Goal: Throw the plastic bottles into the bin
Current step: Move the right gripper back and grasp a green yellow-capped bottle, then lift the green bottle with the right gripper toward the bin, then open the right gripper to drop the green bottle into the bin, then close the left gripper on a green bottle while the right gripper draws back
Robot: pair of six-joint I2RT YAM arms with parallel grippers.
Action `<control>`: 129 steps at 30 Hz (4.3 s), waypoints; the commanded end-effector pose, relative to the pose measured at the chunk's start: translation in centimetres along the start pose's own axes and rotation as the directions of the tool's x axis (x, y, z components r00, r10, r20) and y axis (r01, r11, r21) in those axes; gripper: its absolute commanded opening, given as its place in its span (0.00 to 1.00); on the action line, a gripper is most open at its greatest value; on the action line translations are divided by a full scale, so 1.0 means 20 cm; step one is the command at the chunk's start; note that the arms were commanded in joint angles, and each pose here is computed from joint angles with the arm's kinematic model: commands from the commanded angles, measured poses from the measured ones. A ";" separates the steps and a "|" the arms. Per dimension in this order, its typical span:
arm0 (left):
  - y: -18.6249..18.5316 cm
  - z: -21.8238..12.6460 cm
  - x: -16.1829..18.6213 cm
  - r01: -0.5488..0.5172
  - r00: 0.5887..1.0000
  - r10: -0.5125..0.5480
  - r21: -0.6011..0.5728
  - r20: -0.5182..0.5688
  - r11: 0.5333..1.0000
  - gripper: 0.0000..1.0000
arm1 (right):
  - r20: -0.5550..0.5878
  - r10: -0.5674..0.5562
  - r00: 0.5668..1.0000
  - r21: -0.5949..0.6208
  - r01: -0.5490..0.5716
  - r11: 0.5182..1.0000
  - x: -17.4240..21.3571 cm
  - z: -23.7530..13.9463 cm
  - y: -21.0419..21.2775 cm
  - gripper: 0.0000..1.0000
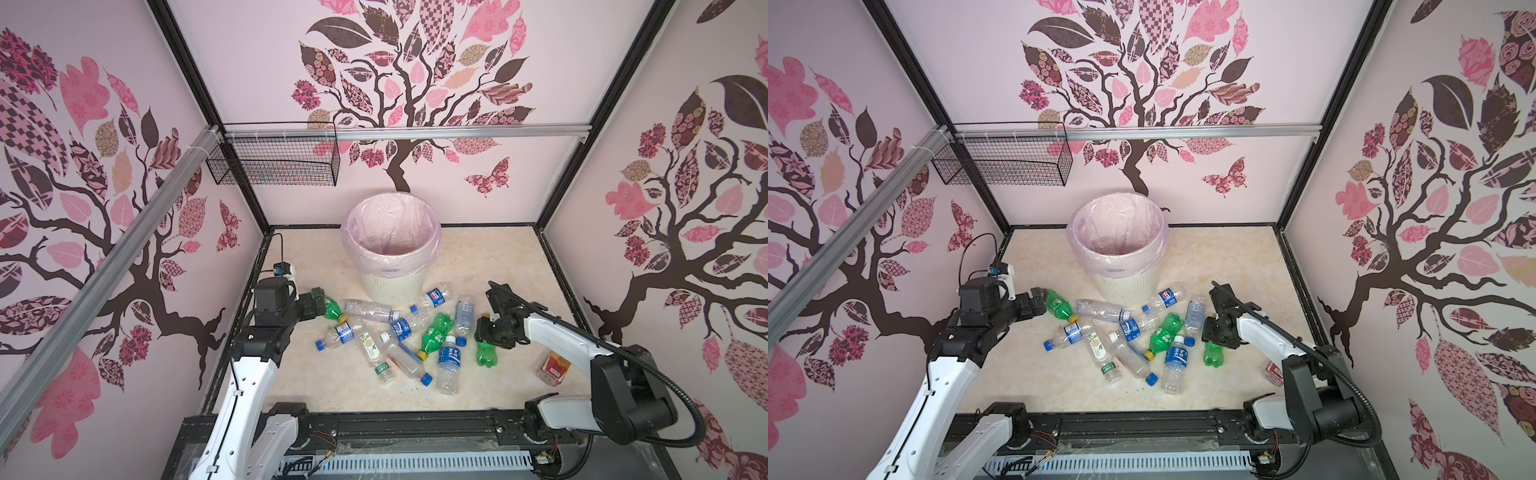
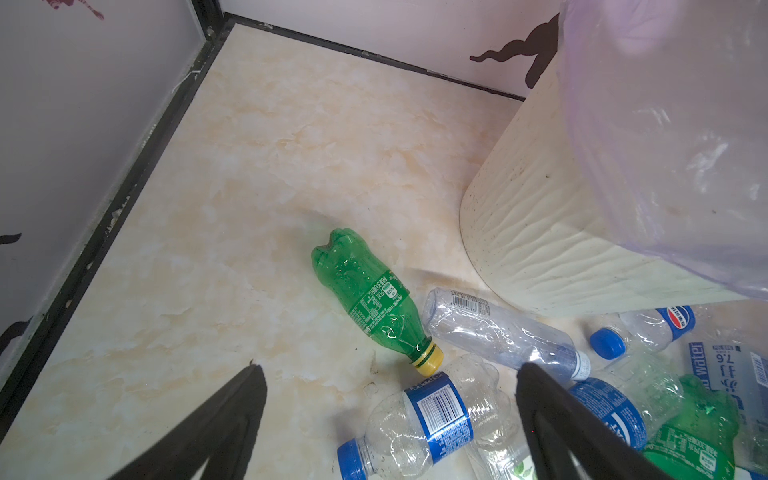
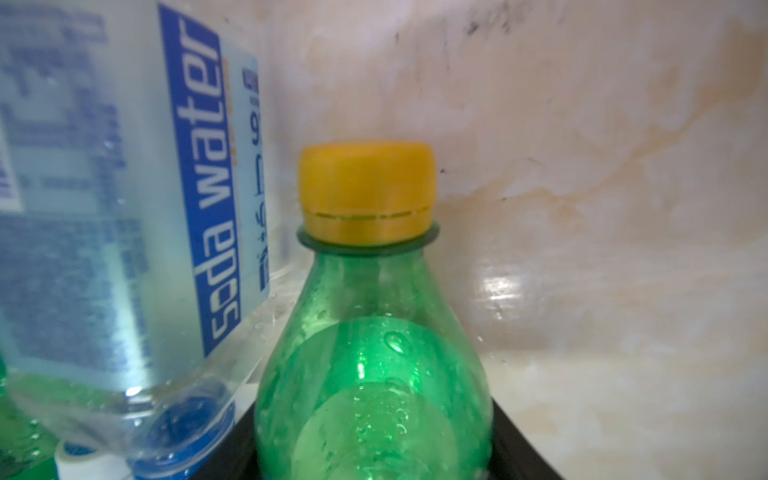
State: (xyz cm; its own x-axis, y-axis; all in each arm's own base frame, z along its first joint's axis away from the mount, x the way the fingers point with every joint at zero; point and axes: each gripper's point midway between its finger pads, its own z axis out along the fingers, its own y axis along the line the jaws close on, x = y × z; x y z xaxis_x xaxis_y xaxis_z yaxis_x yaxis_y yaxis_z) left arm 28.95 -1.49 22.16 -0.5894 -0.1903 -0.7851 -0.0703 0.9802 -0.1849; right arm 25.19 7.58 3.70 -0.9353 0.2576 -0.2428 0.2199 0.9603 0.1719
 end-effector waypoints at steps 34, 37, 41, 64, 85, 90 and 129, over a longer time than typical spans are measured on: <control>0.02 0.05 0.04 0.007 1.000 -0.007 -0.017 -0.028 1.000 0.98 | 0.863 0.060 0.502 -0.373 0.554 0.744 -0.58 -1.64 0.61 0.52; 0.02 0.06 0.04 0.006 1.000 -0.006 -0.013 -0.030 1.000 0.98 | 0.868 0.072 0.491 -0.385 0.576 0.721 -0.56 -1.67 0.63 0.53; 0.01 0.07 0.04 0.007 0.999 -0.007 -0.008 -0.035 1.000 0.98 | 0.864 0.063 0.500 -0.407 0.619 0.672 -0.55 -1.68 0.69 0.52; 0.03 0.05 0.04 -0.002 0.999 0.001 -0.029 -0.043 1.000 0.98 | 0.720 -0.228 0.655 -0.451 0.691 0.565 -1.00 -1.50 1.44 0.86; 0.02 0.30 0.12 0.072 0.978 -0.096 -0.132 -0.187 0.989 0.97 | 0.696 -0.064 0.715 -0.318 0.386 0.866 -0.64 -1.23 0.55 0.85; 0.02 0.38 0.17 0.114 0.967 -0.145 -0.156 -0.209 0.981 0.97 | 0.686 -0.045 0.726 -0.295 0.334 0.895 -0.59 -1.13 0.47 0.88; 0.14 0.89 0.52 0.216 0.893 -0.317 -0.314 -0.320 0.925 0.69 | 0.569 0.000 0.822 -0.441 0.305 0.844 -0.43 -0.88 0.51 0.89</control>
State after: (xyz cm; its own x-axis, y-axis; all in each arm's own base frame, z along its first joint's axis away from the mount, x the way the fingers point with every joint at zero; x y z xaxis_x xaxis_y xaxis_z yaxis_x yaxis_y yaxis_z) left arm 36.43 -1.55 3.05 -0.7663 -0.4556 -0.4530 -0.4436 0.8852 -0.1398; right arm 30.74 13.08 23.85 -0.6226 0.2675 -0.7354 -0.2103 0.8480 0.4865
